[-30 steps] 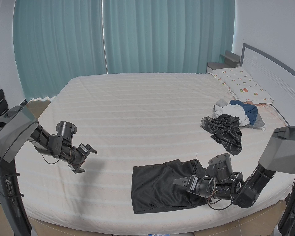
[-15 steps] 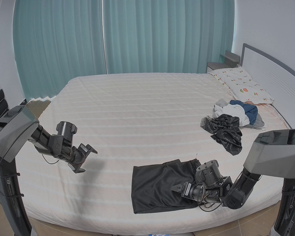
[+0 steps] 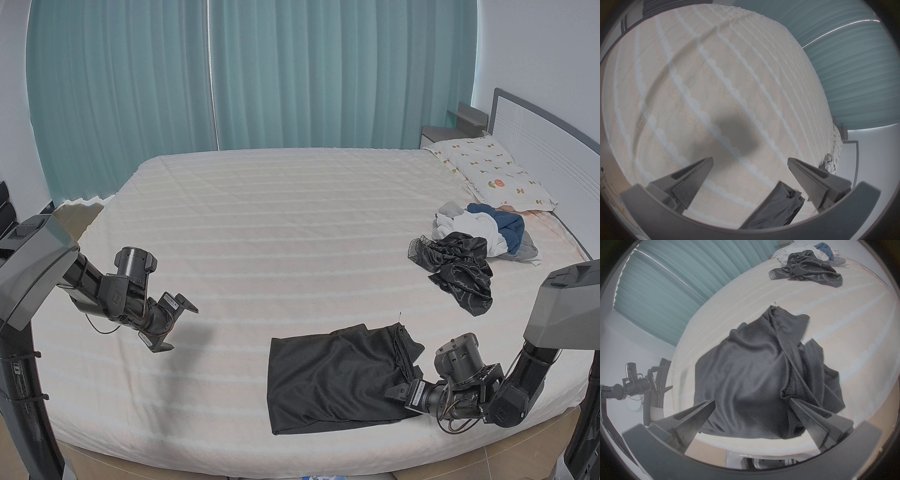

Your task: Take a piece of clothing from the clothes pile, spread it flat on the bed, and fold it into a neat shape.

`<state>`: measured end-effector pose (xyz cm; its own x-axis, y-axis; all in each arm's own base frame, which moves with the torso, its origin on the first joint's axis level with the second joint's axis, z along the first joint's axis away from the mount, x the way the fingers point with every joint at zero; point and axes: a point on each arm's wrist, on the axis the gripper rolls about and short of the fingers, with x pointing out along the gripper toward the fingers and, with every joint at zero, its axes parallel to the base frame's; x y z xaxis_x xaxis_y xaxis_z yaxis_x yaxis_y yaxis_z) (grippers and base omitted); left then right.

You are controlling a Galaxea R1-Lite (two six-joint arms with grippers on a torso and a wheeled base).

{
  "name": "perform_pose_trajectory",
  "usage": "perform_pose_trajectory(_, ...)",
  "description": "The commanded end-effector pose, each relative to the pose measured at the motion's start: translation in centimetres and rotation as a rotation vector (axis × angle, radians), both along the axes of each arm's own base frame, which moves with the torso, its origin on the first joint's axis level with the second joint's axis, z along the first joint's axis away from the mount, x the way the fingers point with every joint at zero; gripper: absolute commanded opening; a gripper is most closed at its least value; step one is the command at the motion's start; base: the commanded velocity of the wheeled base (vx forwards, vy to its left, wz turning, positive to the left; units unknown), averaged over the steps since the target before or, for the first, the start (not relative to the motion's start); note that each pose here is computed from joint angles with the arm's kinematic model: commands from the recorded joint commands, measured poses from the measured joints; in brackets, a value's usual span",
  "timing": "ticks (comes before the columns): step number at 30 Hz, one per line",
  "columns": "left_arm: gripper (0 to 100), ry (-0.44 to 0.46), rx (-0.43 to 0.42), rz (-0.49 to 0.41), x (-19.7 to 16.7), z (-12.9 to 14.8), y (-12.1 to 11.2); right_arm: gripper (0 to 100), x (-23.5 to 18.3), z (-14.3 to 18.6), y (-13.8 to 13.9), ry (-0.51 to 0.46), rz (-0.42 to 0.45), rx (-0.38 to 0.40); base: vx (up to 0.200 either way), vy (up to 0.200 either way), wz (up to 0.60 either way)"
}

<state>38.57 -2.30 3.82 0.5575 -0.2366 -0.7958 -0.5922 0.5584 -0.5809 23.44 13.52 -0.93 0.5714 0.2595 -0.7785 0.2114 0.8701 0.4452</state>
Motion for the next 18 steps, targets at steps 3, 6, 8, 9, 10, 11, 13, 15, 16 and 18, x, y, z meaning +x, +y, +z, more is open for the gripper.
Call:
perform_pose_trajectory(3,100,0.000,0.000,0.000,0.0,0.0,0.0,100,-1.0,1.3,-1.5,-0.028,-0.033,0.021,0.000,0.000,0.00)
perform_pose_trajectory(6,100,0.000,0.000,0.000,0.0,0.0,0.0,100,-1.3,1.2,-2.0,-0.028,-0.043,0.019,0.000,0.000,0.00)
perform_pose_trajectory(8,100,0.000,0.000,0.000,0.0,0.0,0.0,100,-1.0,1.2,-2.4,-0.036,-0.052,0.027,0.000,0.000,0.00)
perform_pose_trajectory(9,100,-0.001,0.000,0.000,0.0,0.0,0.0,100,-0.8,1.3,-2.5,-0.045,-0.056,0.034,0.000,0.000,0.00)
perform_pose_trajectory(10,100,-0.001,0.000,0.000,0.0,0.0,0.0,100,-0.5,1.4,-2.6,-0.056,-0.061,0.039,0.000,0.000,0.00)
perform_pose_trajectory(11,100,-0.001,0.000,0.000,0.0,0.0,0.0,100,0.0,1.5,-2.6,-0.070,-0.066,0.051,0.000,0.000,0.00)
perform_pose_trajectory(13,100,0.003,0.000,-0.001,-0.1,0.1,-0.1,100,1.3,1.8,-2.8,-0.099,-0.059,0.079,0.000,0.000,0.00)
perform_pose_trajectory(15,100,0.005,0.001,-0.007,-0.1,0.1,-0.2,100,2.5,2.1,-3.0,-0.118,-0.045,0.099,0.000,0.000,0.00)
perform_pose_trajectory(16,100,0.005,0.000,-0.008,-0.1,0.1,-0.3,100,3.1,2.1,-3.1,-0.129,-0.042,0.106,0.000,0.000,0.00)
perform_pose_trajectory(18,100,0.005,0.002,-0.009,-0.1,0.1,-0.4,100,4.8,2.0,-3.4,-0.153,-0.042,0.116,0.000,0.000,0.00)
